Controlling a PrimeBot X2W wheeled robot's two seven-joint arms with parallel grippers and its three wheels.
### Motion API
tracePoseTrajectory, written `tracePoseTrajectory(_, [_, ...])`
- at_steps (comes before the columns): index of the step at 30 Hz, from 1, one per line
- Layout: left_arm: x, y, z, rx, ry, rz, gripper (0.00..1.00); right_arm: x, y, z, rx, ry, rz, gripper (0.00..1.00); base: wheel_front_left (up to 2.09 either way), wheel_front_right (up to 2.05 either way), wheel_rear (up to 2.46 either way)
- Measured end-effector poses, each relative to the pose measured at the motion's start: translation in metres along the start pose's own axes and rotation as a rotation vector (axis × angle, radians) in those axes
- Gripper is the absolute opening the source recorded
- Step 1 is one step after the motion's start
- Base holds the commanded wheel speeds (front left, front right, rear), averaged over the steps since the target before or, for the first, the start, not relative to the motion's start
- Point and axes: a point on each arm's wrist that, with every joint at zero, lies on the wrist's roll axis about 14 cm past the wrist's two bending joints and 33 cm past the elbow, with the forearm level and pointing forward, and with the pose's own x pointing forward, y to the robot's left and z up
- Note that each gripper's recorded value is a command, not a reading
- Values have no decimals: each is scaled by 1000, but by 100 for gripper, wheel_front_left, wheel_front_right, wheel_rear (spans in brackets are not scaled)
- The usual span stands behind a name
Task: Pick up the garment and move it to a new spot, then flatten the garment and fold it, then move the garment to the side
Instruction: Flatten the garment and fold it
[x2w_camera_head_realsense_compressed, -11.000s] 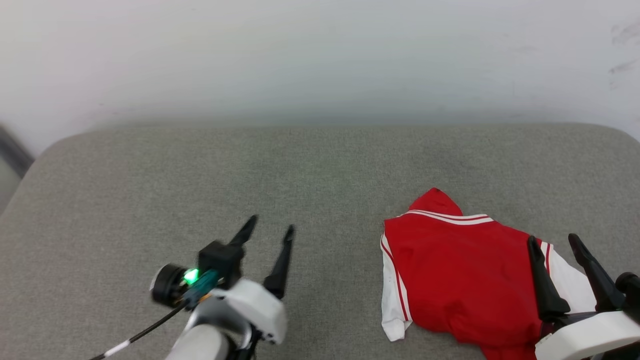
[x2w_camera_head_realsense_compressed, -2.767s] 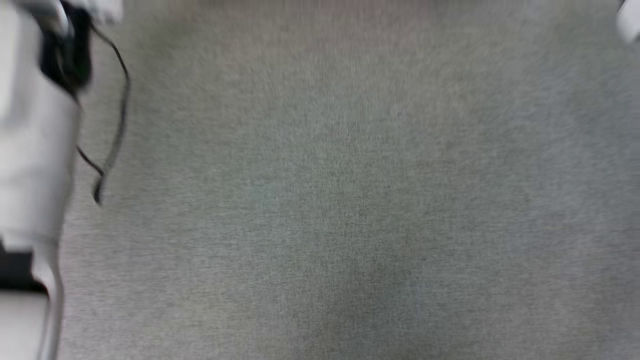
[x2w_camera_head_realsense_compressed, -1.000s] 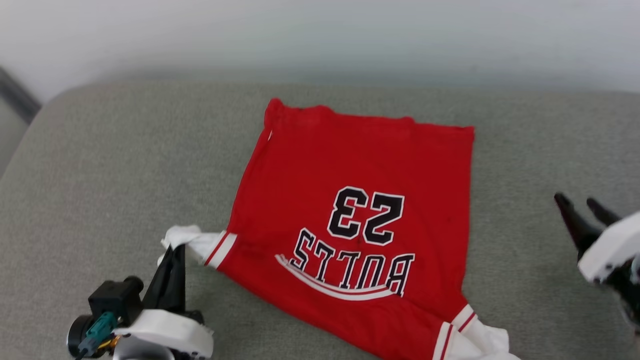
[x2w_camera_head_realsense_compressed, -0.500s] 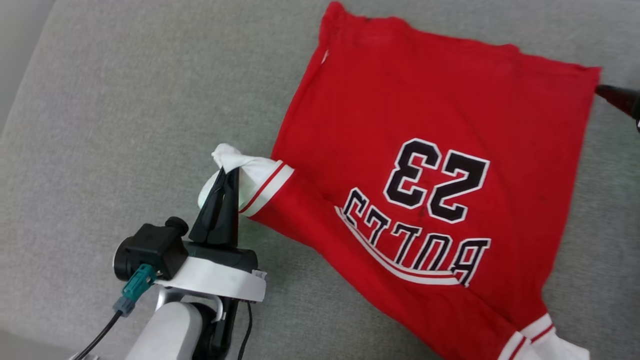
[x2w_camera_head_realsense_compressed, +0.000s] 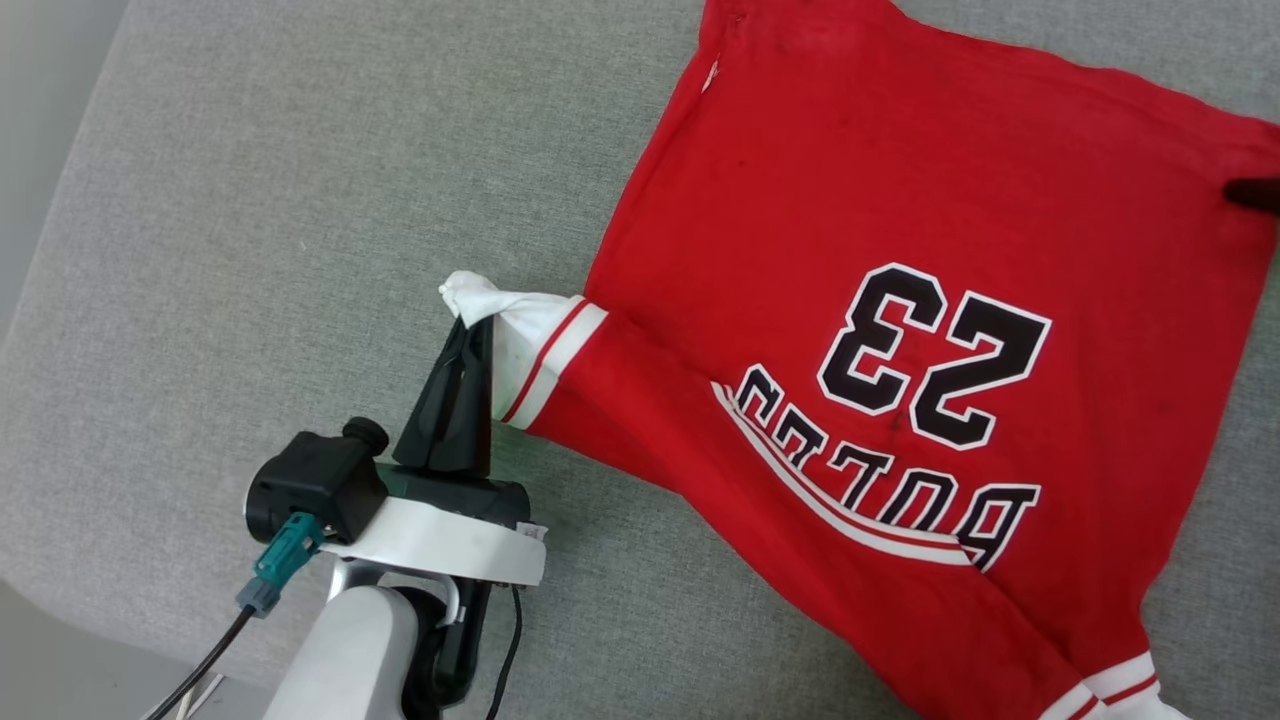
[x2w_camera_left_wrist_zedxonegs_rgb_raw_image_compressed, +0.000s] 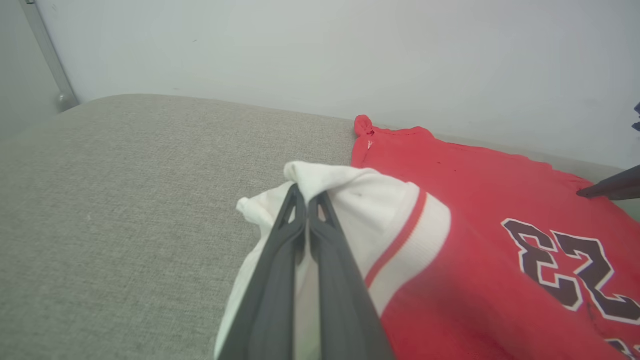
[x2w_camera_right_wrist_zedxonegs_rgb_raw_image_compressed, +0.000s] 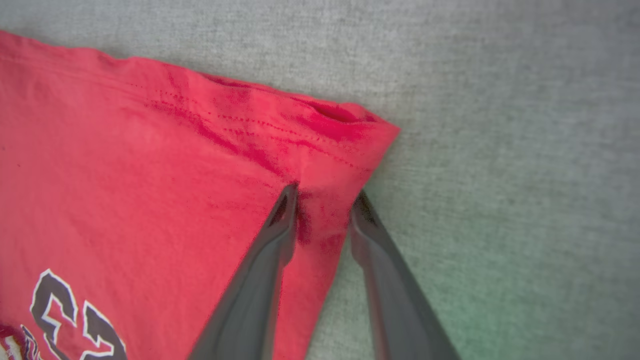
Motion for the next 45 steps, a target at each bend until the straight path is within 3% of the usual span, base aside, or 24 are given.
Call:
tracePoseTrajectory(8, [-2, 7, 0, 3, -3, 8, 0, -24, 7, 19, -95, -115, -30, 0, 0, 0, 0])
tracePoseTrajectory(14, [-14, 12, 6, 11, -9, 4, 0, -88, 8, 50, -192, -302, -72, 0, 0, 0, 0])
tracePoseTrajectory(19, [-26, 10, 13, 9, -21, -16, 0, -137, -5, 30, -256, -348, -127, 0, 0, 0, 0])
tracePoseTrajectory(26, [-36, -2, 11, 4, 7, -57, 0, -178, -50, -71, -219, -258, -193, 0, 0, 0, 0])
tracePoseTrajectory(32, [-37, -21, 11, 13, 23, -117, 0, -189, -90, -206, -49, -101, -238, 0, 0, 0, 0])
tracePoseTrajectory(37, [-40, -36, 15, 21, 30, -164, 0, -182, -83, -311, 128, 14, -193, 0, 0, 0, 0])
tracePoseTrajectory(38, [-40, -39, 16, 22, 30, -173, 0, -180, -78, -325, 169, 17, -175, 33, 0, 0, 0])
tracePoseTrajectory(39, [-39, -42, 17, 24, 30, -183, 0, -178, -74, -334, 200, 13, -167, 53, 0, 0, 0])
tracePoseTrajectory(40, [-38, -45, 18, 27, 30, -192, 0, -176, -71, -343, 228, 10, -160, 100, 0, 0, 0])
tracePoseTrajectory(45, [-37, -50, 20, 27, 34, -209, 0, -178, -67, -326, 282, -177, -161, 100, 0, 0, 0])
